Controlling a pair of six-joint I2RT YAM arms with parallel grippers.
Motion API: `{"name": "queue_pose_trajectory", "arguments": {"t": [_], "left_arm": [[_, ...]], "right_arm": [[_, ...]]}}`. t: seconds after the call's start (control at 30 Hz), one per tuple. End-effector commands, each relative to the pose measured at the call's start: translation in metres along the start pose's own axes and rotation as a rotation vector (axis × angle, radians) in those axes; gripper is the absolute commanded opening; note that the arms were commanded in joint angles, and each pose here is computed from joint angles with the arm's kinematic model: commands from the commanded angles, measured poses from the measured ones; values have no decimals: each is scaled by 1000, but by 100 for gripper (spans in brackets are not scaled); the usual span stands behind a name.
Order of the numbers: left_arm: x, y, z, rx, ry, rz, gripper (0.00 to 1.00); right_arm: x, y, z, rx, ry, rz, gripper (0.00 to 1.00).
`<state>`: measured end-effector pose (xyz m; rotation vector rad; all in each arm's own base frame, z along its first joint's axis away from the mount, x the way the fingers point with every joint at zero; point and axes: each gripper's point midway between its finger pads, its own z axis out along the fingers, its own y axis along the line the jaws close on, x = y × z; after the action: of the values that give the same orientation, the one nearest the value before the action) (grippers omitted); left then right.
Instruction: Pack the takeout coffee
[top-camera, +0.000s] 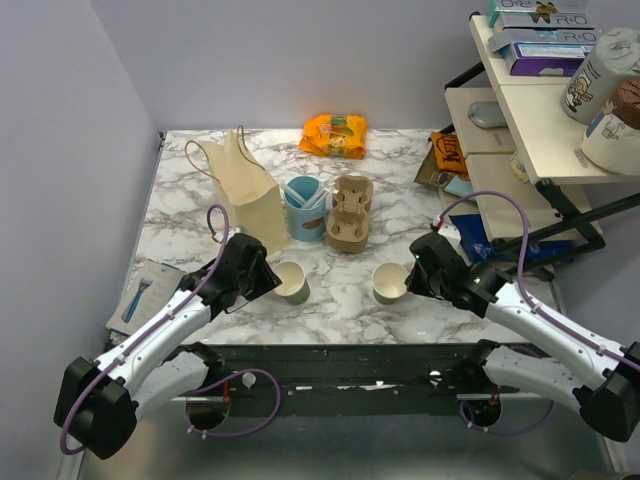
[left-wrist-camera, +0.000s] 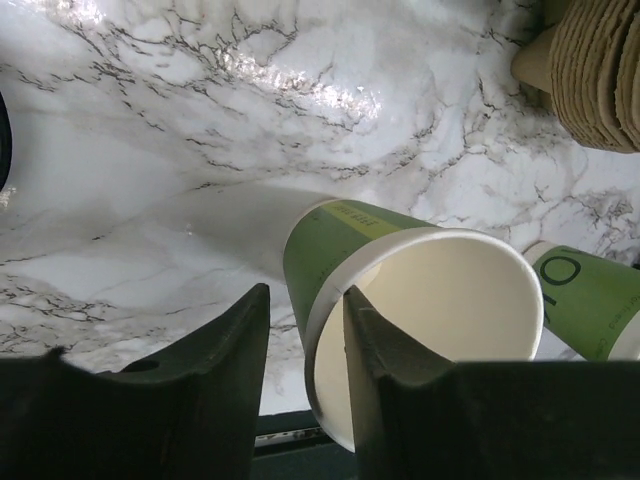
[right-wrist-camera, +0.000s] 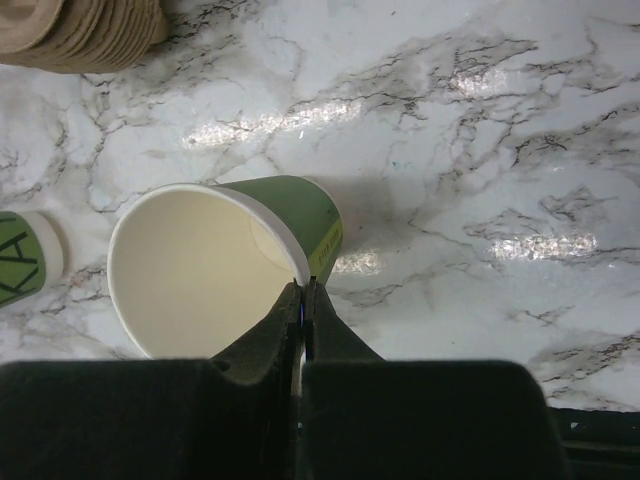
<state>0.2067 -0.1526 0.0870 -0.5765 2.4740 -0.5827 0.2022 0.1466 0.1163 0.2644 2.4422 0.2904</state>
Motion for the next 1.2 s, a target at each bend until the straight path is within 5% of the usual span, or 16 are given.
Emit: {"name": "queue_pose_trajectory", "arguments": {"t": [0.0, 0.23, 0.6, 0.83, 1.17], "left_arm": [[-13, -2, -3, -37, -41, 21, 37], [-20, 12, -12, -123, -69, 34, 10], [-51, 31, -55, -256, -204, 32, 5], [-99, 85, -91, -466, -354, -147, 0], [-198, 96, -87, -418, -510, -414, 0]], "right_arm": [[2, -15, 6, 73, -4, 11, 9], [1, -18, 6, 81, -10, 12, 20], [-27, -2, -19, -7, -95, 3, 68], [-44, -1, -37, -52, -176, 5, 98], [-50, -5, -45, -75, -230, -14, 100]]}}
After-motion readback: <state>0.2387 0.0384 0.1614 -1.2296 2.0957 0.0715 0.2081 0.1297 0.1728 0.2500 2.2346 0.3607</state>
